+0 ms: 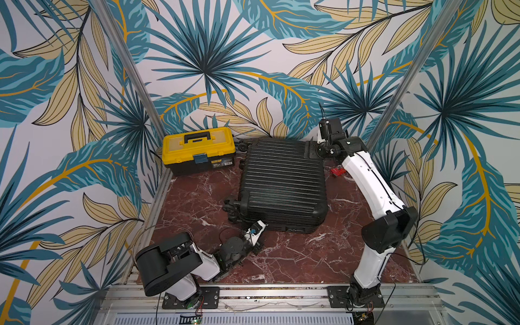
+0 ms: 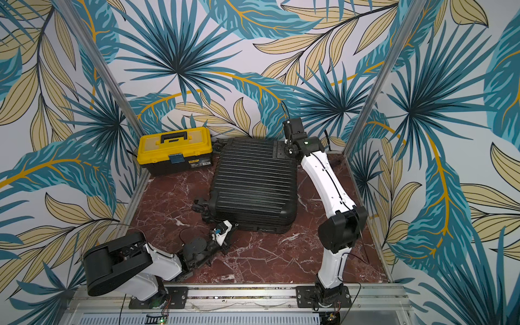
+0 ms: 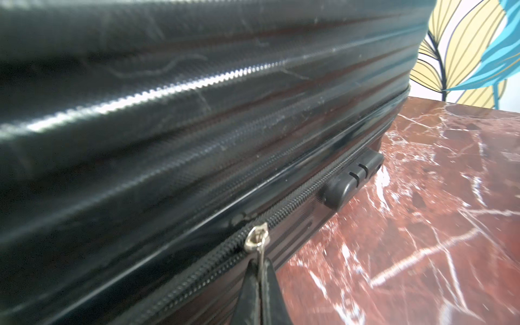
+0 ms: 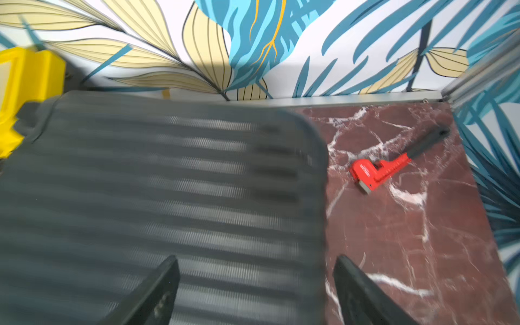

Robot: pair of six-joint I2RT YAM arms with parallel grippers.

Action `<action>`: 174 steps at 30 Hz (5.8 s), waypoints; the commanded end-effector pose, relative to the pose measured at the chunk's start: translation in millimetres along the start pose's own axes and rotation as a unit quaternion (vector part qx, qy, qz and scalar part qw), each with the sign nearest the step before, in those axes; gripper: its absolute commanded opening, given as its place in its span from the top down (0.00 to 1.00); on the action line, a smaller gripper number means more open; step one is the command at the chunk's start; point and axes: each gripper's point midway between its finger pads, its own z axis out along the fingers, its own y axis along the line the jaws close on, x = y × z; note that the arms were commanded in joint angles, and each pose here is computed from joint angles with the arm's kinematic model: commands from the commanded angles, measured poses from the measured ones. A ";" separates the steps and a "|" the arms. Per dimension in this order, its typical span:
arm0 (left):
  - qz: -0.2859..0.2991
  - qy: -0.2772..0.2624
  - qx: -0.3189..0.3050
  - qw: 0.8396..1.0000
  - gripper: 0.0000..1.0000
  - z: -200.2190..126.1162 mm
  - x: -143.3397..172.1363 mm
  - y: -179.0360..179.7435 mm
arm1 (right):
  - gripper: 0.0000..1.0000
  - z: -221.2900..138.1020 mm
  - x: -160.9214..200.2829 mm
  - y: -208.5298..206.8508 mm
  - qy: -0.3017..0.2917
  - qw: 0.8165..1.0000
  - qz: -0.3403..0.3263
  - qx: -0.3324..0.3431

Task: Open the suitcase zippers
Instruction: Unzip the zipper on the suitcase, then adjust the suitcase at the center of the board.

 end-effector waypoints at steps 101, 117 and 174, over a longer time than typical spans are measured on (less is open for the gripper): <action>-0.057 0.035 0.080 0.995 0.42 4.7 -63.3 -49.6 | 0.35 -106.0 145.4 188.9 0.064 0.950 -0.264 -0.151; -0.574 0.150 -0.146 0.792 0.19 -87.3 -103.7 76.4 | 0.28 -183.4 151.8 59.0 -0.039 0.989 -0.102 -0.101; -0.708 0.060 -0.197 0.675 0.77 -18.6 -93.7 122.1 | 0.32 -79.5 222.3 53.0 -0.077 0.977 -0.142 -0.141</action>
